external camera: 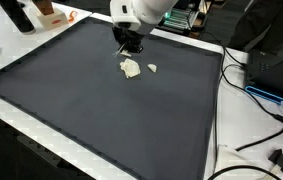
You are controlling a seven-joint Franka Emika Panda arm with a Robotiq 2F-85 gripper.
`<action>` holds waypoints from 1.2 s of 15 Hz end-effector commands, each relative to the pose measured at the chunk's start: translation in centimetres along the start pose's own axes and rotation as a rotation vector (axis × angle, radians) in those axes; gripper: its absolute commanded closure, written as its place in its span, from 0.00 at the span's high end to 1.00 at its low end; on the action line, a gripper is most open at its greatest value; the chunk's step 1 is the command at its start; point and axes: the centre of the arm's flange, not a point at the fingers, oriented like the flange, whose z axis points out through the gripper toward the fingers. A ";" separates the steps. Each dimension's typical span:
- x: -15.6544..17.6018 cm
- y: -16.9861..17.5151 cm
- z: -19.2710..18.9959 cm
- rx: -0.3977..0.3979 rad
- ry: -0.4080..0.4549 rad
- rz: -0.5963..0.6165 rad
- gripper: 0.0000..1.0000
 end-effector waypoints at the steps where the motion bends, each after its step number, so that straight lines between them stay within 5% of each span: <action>1: -1.5 0.6 -0.5 0.019 0.011 -0.031 0.01; 9: -3.6 2.3 -2.8 0.072 0.076 -0.084 0.01; 18: -5.8 5.2 -5.4 0.271 0.216 -0.149 0.01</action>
